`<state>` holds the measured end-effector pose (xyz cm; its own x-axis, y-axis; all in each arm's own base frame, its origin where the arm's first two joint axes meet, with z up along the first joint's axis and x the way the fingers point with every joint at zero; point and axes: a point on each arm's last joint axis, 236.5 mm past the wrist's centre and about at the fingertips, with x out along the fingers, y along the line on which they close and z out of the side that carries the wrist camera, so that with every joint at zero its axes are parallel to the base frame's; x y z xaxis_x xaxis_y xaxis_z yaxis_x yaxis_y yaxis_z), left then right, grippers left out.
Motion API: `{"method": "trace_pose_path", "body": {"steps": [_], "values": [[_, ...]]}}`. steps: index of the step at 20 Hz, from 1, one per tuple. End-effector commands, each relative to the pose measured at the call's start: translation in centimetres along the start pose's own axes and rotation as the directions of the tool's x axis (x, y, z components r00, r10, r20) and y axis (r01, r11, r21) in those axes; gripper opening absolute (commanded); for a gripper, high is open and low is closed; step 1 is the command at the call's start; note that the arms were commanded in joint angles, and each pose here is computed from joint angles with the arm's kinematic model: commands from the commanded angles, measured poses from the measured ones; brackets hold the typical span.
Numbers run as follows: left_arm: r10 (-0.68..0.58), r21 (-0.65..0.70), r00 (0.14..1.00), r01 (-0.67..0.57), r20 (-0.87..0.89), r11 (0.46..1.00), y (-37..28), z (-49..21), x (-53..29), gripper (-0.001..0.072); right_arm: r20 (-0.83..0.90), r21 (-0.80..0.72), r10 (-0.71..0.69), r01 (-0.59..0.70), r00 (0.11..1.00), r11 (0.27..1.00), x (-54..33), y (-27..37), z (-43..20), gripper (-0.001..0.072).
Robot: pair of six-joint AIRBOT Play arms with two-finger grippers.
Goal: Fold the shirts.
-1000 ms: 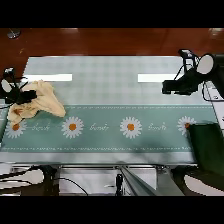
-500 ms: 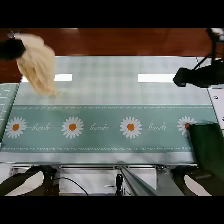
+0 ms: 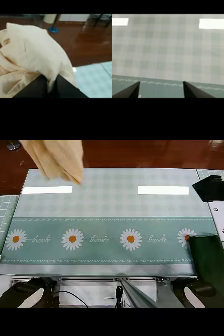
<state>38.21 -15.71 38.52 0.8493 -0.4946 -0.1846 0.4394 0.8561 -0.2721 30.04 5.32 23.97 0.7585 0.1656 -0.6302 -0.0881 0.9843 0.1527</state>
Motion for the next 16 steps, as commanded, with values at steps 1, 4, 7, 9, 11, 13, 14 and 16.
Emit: {"method": "trace_pose_path", "body": {"steps": [1,4,7,9,11,13,14,16], "values": [[-0.228,-0.121,0.965,0.213,-0.129,0.97,-7.3,-6.0,1.6,0.0027,0.046,-0.019,0.013,-0.012,0.999,1.0,-2.1,0.3,0.2,0.0622],[-0.34,-0.241,0.91,0.284,-0.238,0.928,-11.3,-14.4,3.7,0.0027,0.03,-0.045,0.01,-0.009,0.999,0.999,-1.8,0.3,-0.2,0.0622],[-0.353,-0.296,0.858,0.25,-0.374,0.922,-11.7,-22.7,4.3,0.0028,0.022,-0.048,-0.001,0.002,1.0,0.999,-1.8,0.0,-0.4,0.0623],[-0.331,-0.311,0.788,0.186,-0.52,0.932,-10.4,-29.9,3.5,0.0028,0.004,-0.046,-0.002,0.002,1.0,0.999,-1.7,0.0,-0.7,0.0622],[-0.286,-0.317,0.714,0.094,-0.639,0.944,-8.0,-36.9,2.1,0.0028,-0.027,-0.031,0.02,-0.021,0.999,0.999,-0.7,0.4,-1.4,0.0623],[-0.235,-0.313,0.645,-0.007,-0.727,0.95,-5.0,-42.5,0.4,0.0028,-0.084,-0.004,0.061,-0.061,0.995,0.998,1.5,1.2,-2.7,0.0622],[-0.221,-0.317,0.615,-0.05,-0.757,0.947,-3.9,-44.2,-0.3,0.0029,-0.116,0.016,0.083,-0.082,0.99,0.997,3.0,1.6,-3.6,0.0622],[-0.209,-0.323,0.57,-0.105,-0.795,0.94,-2.0,-44.9,-1.4,0.0349,-0.173,0.057,0.108,-0.1,0.979,0.993,6.4,1.9,-5.3,0.0622]]}}
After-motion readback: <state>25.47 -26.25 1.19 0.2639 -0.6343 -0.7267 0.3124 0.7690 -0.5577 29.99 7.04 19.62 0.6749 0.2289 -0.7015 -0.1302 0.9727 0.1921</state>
